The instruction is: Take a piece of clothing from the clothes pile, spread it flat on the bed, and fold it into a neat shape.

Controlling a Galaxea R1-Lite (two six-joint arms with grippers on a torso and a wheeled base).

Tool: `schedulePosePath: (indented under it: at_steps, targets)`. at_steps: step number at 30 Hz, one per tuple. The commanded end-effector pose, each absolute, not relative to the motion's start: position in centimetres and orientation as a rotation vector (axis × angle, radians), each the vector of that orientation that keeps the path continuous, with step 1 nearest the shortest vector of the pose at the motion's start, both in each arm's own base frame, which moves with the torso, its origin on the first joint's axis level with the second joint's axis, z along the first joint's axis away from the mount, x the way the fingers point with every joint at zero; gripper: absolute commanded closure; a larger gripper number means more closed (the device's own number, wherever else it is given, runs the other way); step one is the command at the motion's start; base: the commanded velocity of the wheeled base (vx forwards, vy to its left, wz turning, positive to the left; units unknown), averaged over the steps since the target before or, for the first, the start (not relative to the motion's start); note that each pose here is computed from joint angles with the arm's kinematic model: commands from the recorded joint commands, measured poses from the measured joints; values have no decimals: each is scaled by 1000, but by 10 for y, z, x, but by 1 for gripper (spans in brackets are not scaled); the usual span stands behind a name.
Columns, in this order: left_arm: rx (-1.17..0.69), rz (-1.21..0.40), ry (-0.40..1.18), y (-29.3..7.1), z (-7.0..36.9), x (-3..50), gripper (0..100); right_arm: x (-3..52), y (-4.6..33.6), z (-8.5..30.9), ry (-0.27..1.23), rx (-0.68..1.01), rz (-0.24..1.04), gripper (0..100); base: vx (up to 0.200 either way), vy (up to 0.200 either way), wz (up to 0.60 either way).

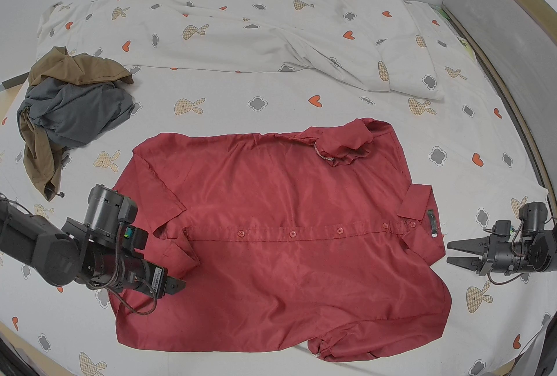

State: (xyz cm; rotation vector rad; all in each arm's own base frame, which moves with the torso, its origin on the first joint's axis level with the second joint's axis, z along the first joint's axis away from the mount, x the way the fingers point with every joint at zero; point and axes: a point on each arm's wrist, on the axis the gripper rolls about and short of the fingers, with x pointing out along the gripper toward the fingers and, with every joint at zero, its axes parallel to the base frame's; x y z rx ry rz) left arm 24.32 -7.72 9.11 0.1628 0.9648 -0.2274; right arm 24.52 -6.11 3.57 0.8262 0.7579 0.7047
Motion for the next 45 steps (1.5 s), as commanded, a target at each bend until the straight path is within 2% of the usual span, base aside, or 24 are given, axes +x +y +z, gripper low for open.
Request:
schedulePosePath:
  at_steps: [1,18,19,30,40,45]
  targets:
    - [171,-227,1003,-83,70,259,0,245,-61,26,790,858,695,0,0,0,0]
    - [152,-193,983,-77,58,279,0,245,-61,26,788,856,697,0,0,0,0]
    - [151,-193,979,-77,59,279,100,245,-61,26,789,857,697,0,0,0,0]
    - [120,-172,877,-65,94,262,100,245,-61,26,788,856,697,0,0,0,0]
    - [40,-3,935,-16,84,256,100,245,-61,26,789,857,697,0,0,0,0]
    - [14,26,951,-9,79,256,100,245,-61,26,790,856,698,0,0,0,0]
